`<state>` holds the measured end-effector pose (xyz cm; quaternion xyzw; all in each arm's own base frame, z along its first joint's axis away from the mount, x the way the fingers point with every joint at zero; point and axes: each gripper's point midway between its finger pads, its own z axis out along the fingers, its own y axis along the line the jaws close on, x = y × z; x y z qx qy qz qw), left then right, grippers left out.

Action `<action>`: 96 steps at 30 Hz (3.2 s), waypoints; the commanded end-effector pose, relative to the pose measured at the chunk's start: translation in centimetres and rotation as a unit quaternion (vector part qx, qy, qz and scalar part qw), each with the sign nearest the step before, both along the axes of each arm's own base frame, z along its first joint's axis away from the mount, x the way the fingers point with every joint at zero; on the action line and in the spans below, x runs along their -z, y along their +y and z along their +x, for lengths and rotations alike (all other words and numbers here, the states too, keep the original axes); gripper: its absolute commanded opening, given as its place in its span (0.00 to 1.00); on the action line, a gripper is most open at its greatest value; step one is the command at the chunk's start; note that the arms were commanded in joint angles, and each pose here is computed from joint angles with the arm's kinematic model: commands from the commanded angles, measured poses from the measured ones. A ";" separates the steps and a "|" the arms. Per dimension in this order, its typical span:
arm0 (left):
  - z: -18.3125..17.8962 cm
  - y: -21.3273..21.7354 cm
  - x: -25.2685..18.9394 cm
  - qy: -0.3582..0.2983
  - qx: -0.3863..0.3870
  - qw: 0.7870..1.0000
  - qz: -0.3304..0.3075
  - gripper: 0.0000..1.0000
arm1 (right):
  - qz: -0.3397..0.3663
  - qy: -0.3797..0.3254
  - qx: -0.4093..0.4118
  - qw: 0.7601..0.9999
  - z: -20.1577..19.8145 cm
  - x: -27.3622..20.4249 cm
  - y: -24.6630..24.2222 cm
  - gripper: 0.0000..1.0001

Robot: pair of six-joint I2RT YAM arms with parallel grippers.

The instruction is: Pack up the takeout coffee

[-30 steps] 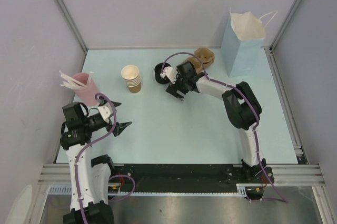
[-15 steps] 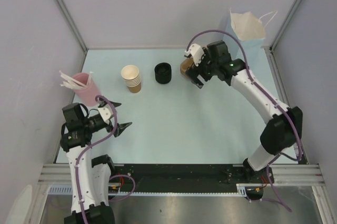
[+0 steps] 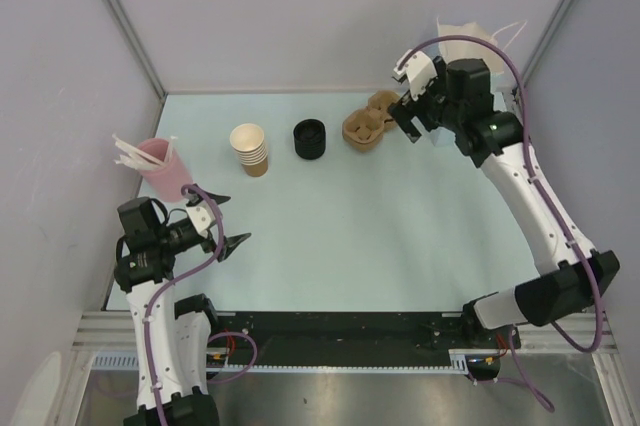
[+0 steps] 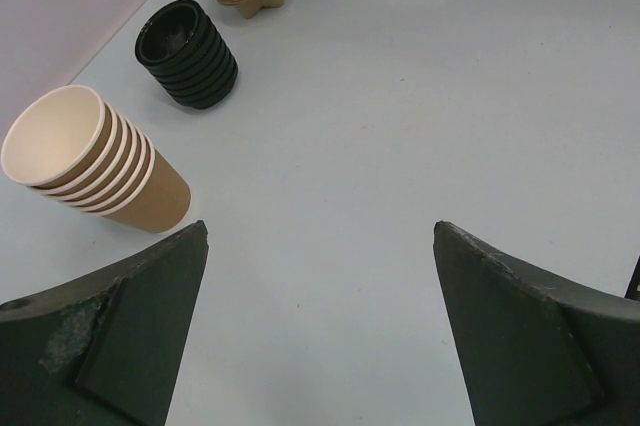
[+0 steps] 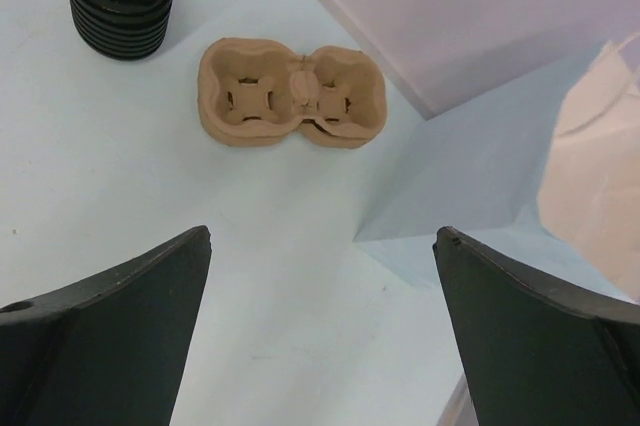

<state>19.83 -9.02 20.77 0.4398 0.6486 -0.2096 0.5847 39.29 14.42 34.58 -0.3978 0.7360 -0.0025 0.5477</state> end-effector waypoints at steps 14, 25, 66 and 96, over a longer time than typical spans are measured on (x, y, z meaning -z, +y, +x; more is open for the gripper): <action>0.2 -0.2 -0.1 -0.014 0.016 1.000 -0.003 1.00 | 0.061 0.144 0.036 0.987 16.0 11.8 6.7 0.84; 0.6 0.0 0.2 -0.001 0.015 1.000 -0.006 1.00 | 0.041 0.175 0.021 0.984 19.0 18.2 6.8 0.82; 1.2 0.5 1.0 0.020 0.007 1.000 -0.005 1.00 | 0.038 0.181 -0.020 0.983 20.2 21.6 7.0 0.37; 0.9 0.3 0.8 0.016 0.013 1.000 -0.004 1.00 | 0.088 0.109 0.094 0.986 21.6 16.1 6.1 0.38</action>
